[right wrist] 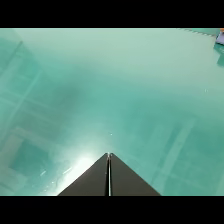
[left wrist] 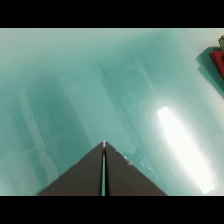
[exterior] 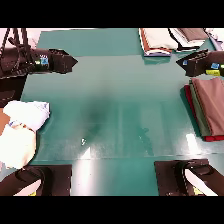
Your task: Fold the shirts.
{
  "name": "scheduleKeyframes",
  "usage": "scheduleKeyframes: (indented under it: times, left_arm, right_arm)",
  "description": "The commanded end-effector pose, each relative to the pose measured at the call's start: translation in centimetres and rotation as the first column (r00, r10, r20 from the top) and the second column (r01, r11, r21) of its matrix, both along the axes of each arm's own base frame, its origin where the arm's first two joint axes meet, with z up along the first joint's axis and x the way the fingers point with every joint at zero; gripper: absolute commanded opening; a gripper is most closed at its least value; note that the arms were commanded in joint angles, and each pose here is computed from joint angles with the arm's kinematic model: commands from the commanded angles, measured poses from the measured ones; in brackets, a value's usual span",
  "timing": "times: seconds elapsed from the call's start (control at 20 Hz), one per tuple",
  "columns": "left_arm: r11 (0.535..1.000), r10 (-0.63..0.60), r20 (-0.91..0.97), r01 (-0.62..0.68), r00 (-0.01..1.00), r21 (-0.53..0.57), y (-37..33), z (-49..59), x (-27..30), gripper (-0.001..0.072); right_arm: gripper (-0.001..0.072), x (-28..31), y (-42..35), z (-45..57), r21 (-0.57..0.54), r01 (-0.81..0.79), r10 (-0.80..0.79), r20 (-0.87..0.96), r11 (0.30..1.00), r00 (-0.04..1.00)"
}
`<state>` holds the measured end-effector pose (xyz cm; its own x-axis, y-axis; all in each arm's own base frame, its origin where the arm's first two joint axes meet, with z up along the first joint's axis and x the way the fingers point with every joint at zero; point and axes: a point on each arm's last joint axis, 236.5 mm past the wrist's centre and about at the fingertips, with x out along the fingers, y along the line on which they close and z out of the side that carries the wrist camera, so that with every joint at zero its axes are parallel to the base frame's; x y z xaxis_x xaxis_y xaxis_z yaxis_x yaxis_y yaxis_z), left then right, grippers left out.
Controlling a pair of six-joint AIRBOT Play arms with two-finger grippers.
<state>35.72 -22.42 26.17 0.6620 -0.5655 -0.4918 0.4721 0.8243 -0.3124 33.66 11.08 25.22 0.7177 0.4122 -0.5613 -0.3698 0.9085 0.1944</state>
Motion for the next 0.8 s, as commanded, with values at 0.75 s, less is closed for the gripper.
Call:
scheduleKeyframes:
  times: [0.75]
  left_arm:
    - [0.982,0.115,0.066,-0.123,0.991,0.145,4.9,-0.5,2.0,0.0031]
  right_arm:
    - [0.0022,-0.1,0.1,0.0,0.002,-0.003,0.003,-0.001,1.000,1.000]
